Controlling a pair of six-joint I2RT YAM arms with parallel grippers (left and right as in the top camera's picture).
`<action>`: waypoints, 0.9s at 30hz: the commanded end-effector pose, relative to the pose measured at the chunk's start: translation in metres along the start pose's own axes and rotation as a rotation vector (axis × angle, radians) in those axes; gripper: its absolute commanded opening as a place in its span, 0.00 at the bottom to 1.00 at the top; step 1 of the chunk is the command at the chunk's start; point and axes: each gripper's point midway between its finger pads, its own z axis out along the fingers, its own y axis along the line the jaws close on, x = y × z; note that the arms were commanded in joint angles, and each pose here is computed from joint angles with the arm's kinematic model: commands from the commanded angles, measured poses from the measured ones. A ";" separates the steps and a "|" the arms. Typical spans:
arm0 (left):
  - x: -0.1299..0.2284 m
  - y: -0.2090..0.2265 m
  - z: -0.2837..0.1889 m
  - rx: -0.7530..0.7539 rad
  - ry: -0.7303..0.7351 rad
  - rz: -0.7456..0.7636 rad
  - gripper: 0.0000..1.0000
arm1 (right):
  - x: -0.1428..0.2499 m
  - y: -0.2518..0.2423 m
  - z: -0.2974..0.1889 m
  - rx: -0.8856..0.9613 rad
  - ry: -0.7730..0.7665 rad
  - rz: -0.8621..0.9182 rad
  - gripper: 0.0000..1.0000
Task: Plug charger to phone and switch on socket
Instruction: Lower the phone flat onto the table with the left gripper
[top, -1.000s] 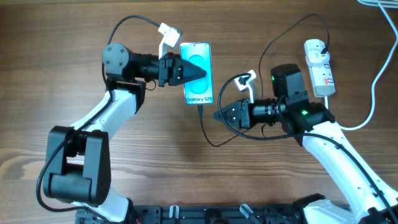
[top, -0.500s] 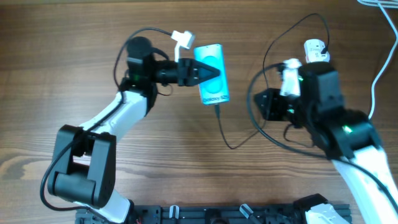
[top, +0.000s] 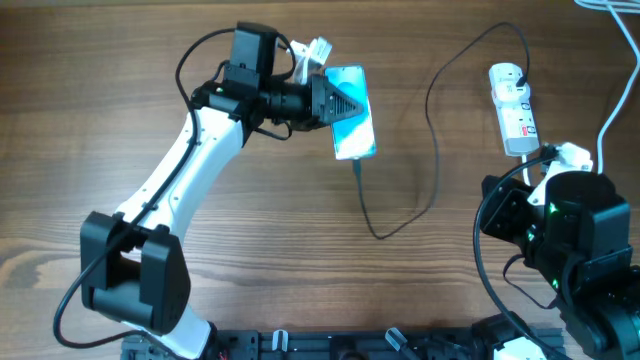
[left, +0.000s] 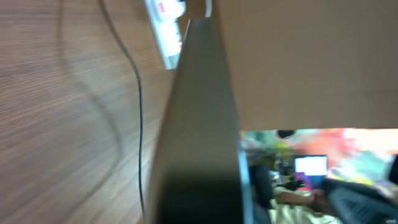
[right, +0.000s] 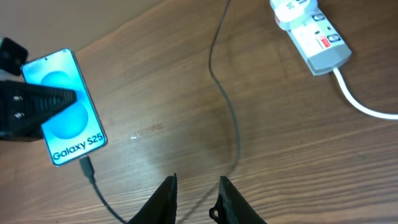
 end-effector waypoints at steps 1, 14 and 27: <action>0.000 0.031 0.016 -0.044 0.035 0.114 0.04 | -0.005 -0.004 -0.003 0.024 -0.020 0.049 0.17; 0.025 0.137 0.067 -0.109 0.186 0.241 0.04 | 0.000 -0.006 0.005 0.050 0.015 0.044 0.16; 0.017 0.190 0.095 -0.140 0.133 -0.009 0.04 | 0.010 -0.008 0.045 0.151 0.146 0.021 0.16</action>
